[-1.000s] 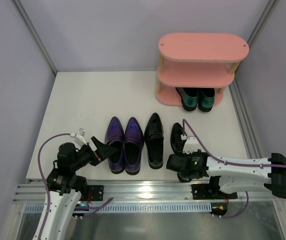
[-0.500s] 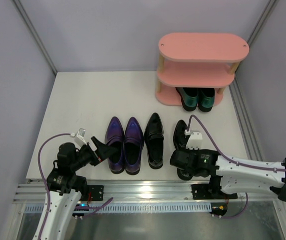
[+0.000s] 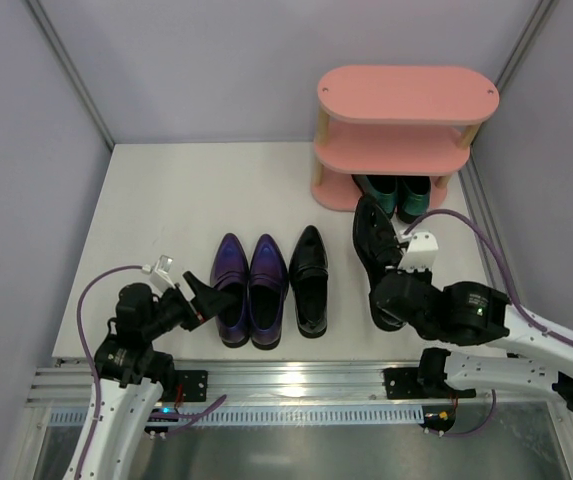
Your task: Place and organize the shoes onto the shoe shelf
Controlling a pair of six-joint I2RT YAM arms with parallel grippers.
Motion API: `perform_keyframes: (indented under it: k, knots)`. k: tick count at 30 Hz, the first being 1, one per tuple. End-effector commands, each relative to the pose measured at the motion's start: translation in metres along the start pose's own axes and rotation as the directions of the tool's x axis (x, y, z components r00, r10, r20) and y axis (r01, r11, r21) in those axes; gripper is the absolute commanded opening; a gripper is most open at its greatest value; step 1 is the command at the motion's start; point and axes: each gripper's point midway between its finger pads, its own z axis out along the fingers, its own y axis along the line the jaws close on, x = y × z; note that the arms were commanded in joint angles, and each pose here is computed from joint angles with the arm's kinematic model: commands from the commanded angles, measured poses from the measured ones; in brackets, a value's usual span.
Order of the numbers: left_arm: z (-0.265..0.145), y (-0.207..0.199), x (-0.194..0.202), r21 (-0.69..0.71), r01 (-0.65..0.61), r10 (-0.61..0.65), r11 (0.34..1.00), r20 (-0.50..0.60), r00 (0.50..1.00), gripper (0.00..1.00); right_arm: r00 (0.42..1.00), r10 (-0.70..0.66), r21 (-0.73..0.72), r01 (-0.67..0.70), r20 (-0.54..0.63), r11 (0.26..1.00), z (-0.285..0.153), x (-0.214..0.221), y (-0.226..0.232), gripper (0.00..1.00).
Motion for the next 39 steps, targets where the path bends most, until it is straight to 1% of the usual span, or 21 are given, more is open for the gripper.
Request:
perform_keyframes:
  k: [1, 2, 3, 4, 5, 6, 7, 9, 10, 12, 16, 18, 20, 26, 30, 37, 39]
  knots:
    - [-0.001, -0.017, -0.01, 0.047, -0.031, 0.03, 0.998, 0.026, 0.999, 1.0, 0.987, -0.017, 0.073, 0.005, 0.16, 0.997, -0.019, -0.066, -0.019, 0.04]
    - [-0.001, -0.018, -0.01, 0.051, -0.031, 0.029, 0.998, 0.023, 0.999, 1.0, 0.984, -0.075, 0.09, 0.061, 0.162, 0.994, -0.02, -0.073, -0.021, 0.04]
    - [0.0, -0.021, -0.013, 0.056, -0.033, 0.031, 0.998, 0.027, 0.999, 1.0, 0.981, -0.079, 0.132, 0.056, 0.176, 0.99, -0.014, -0.097, -0.026, 0.04]
    - [0.0, -0.021, -0.013, 0.056, -0.033, 0.031, 0.998, 0.027, 0.999, 1.0, 0.981, -0.079, 0.133, 0.056, 0.176, 0.99, -0.014, -0.097, -0.027, 0.04]
    - [0.001, -0.021, -0.014, 0.055, -0.034, 0.033, 0.998, 0.028, 0.999, 1.0, 0.984, -0.074, 0.092, 0.06, 0.161, 0.994, -0.013, -0.102, -0.02, 0.04]
    - [0.001, -0.022, -0.015, 0.056, -0.035, 0.034, 0.998, 0.029, 0.999, 1.0, 0.985, -0.084, 0.094, 0.071, 0.151, 0.993, -0.007, -0.107, -0.018, 0.04]
    - [0.001, -0.024, -0.016, 0.054, -0.035, 0.033, 0.998, 0.029, 0.999, 1.0, 0.983, -0.09, 0.124, 0.07, 0.16, 0.99, 0.0, -0.118, -0.026, 0.04]
    - [0.001, -0.025, -0.018, 0.054, -0.041, 0.04, 0.998, 0.032, 0.999, 1.0, 0.985, -0.082, 0.1, 0.067, 0.154, 0.993, 0.011, -0.131, -0.02, 0.04]
    - [0.001, -0.028, -0.02, 0.058, -0.045, 0.043, 0.997, 0.031, 0.999, 1.0, 0.986, -0.085, 0.13, 0.066, 0.146, 0.989, 0.017, -0.137, -0.031, 0.04]
    - [0.0, -0.03, -0.021, 0.06, -0.054, 0.052, 0.997, 0.033, 0.998, 1.0, 0.983, -0.071, 0.1, 0.054, 0.167, 0.994, 0.023, -0.154, -0.028, 0.04]
    - [-0.002, -0.037, -0.025, 0.07, -0.072, 0.07, 0.995, 0.041, 0.997, 1.0, 0.983, -0.083, 0.145, 0.059, 0.163, 0.988, 0.046, -0.18, -0.039, 0.04]
    - [-0.002, -0.04, -0.027, 0.076, -0.077, 0.074, 0.994, 0.046, 0.996, 1.0, 0.982, -0.08, 0.176, 0.05, 0.17, 0.983, 0.055, -0.192, -0.053, 0.04]
    - [-0.002, -0.041, -0.027, 0.082, -0.081, 0.078, 0.993, 0.042, 0.996, 1.0, 0.982, -0.071, 0.163, 0.042, 0.175, 0.986, 0.063, -0.202, -0.054, 0.04]
    - [-0.001, -0.043, -0.027, 0.096, -0.089, 0.086, 0.991, 0.043, 0.995, 1.0, 0.974, -0.041, 0.22, -0.009, 0.223, 0.976, 0.072, -0.232, -0.075, 0.04]
    - [0.0, -0.045, -0.026, 0.11, -0.093, 0.089, 0.99, 0.036, 0.995, 0.99, 0.971, -0.054, 0.249, -0.006, 0.232, 0.968, 0.092, -0.247, -0.086, 0.04]
    - [0.0, -0.047, -0.024, 0.137, -0.092, 0.089, 0.986, 0.032, 0.996, 1.0, 0.956, -0.064, 0.277, -0.019, 0.285, 0.961, 0.109, -0.287, -0.108, 0.04]
    - [0.0, -0.046, -0.023, 0.139, -0.096, 0.092, 0.986, 0.032, 0.995, 1.0, 0.956, -0.096, 0.284, 0.014, 0.278, 0.959, 0.115, -0.294, -0.112, 0.04]
